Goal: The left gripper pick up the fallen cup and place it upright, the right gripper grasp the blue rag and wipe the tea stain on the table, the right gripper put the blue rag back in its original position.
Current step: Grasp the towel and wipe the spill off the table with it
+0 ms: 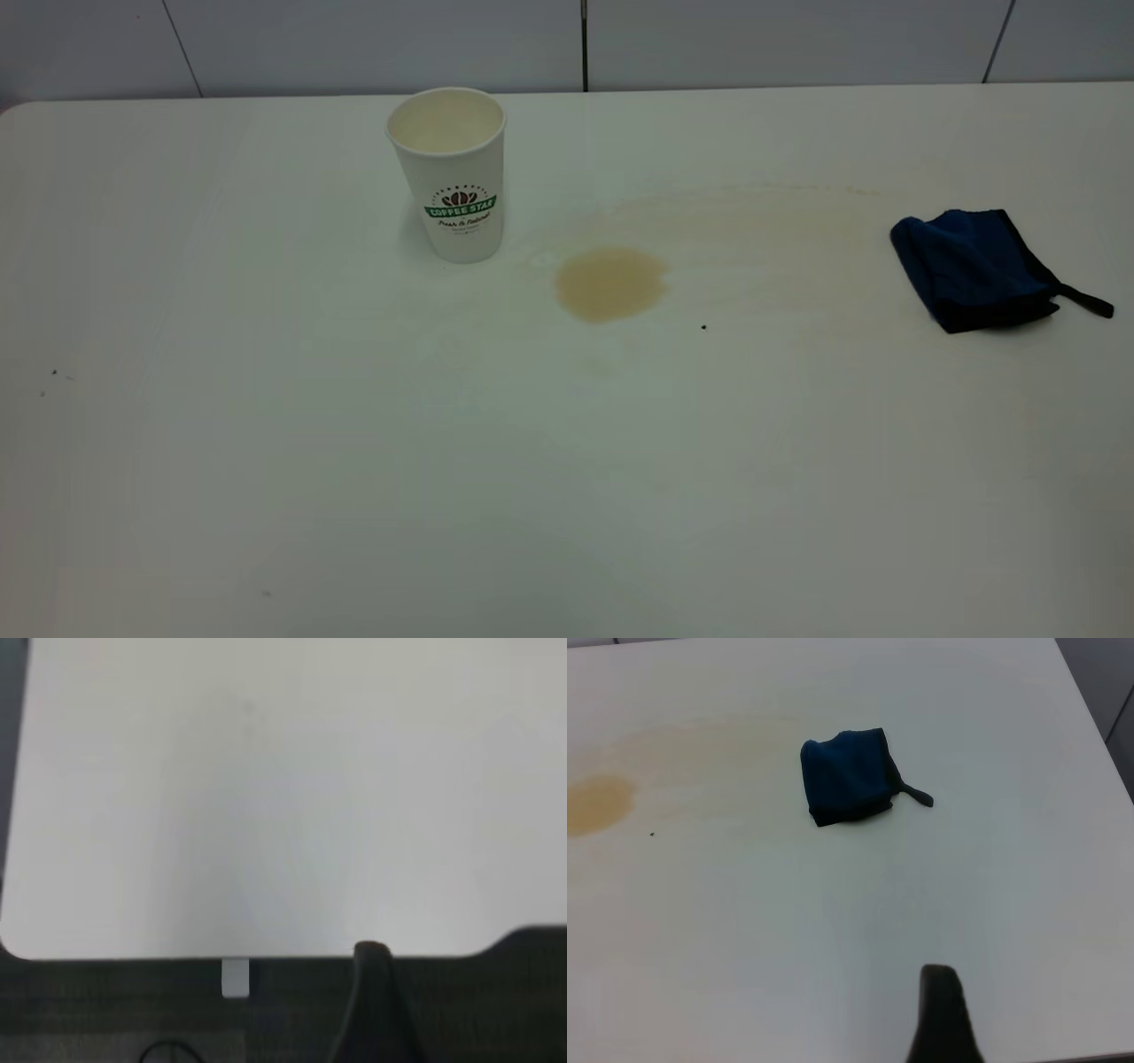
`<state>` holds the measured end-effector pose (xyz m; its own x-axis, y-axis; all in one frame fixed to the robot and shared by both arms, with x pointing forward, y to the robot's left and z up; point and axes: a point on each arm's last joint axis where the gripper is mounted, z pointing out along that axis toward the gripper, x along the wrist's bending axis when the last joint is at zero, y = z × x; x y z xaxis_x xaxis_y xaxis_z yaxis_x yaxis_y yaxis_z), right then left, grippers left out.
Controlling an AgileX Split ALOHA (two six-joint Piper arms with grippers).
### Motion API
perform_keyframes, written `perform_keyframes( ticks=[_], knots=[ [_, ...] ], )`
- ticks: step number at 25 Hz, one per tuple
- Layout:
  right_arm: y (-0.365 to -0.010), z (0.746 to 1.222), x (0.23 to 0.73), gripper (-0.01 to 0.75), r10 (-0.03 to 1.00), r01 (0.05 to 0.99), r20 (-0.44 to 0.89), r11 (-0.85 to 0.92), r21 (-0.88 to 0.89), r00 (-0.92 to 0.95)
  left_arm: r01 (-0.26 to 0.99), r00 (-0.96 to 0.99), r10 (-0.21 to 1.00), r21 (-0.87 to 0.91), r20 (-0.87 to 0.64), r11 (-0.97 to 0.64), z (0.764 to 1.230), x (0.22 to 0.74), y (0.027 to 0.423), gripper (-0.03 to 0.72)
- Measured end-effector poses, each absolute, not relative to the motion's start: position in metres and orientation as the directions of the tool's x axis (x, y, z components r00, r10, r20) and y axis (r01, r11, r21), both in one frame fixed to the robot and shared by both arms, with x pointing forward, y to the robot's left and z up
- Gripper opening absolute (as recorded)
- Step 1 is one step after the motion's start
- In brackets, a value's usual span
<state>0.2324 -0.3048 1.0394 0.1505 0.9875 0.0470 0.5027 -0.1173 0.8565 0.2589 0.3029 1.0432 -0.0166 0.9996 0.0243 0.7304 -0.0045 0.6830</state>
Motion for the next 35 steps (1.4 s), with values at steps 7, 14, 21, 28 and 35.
perform_keyframes(
  ticks=[7, 14, 21, 28, 35],
  knots=[
    [-0.305, 1.039, 0.232, 0.58, 0.987, 0.503, 0.047, -0.117, 0.856, 0.151, 0.692, -0.048, 0.999, 0.722, 0.025, 0.016, 1.04, 0.24, 0.302, 0.579],
    [-0.305, 1.039, 0.232, 0.58, 0.987, 0.503, 0.047, -0.117, 0.856, 0.151, 0.675, -0.043, 0.999, 0.737, 0.014, 0.019, 1.037, 0.235, 0.301, 0.579],
    [-0.305, 1.039, 0.232, 0.58, 0.987, 0.503, 0.047, -0.117, 0.856, 0.151, 0.632, -0.044, 0.999, 0.775, 0.015, 0.016, 1.034, 0.225, 0.301, 0.579],
    [-0.305, 1.039, 0.232, 0.58, 0.987, 0.503, 0.047, -0.117, 0.856, 0.151, 0.62, -0.044, 0.999, 0.785, 0.015, 0.015, 1.033, 0.223, 0.3, 0.579],
    [-0.305, 1.039, 0.232, 0.58, 0.987, 0.503, 0.047, -0.117, 0.856, 0.151, 0.62, -0.044, 0.999, 0.784, 0.016, 0.014, 1.033, 0.223, 0.3, 0.579]
  ],
)
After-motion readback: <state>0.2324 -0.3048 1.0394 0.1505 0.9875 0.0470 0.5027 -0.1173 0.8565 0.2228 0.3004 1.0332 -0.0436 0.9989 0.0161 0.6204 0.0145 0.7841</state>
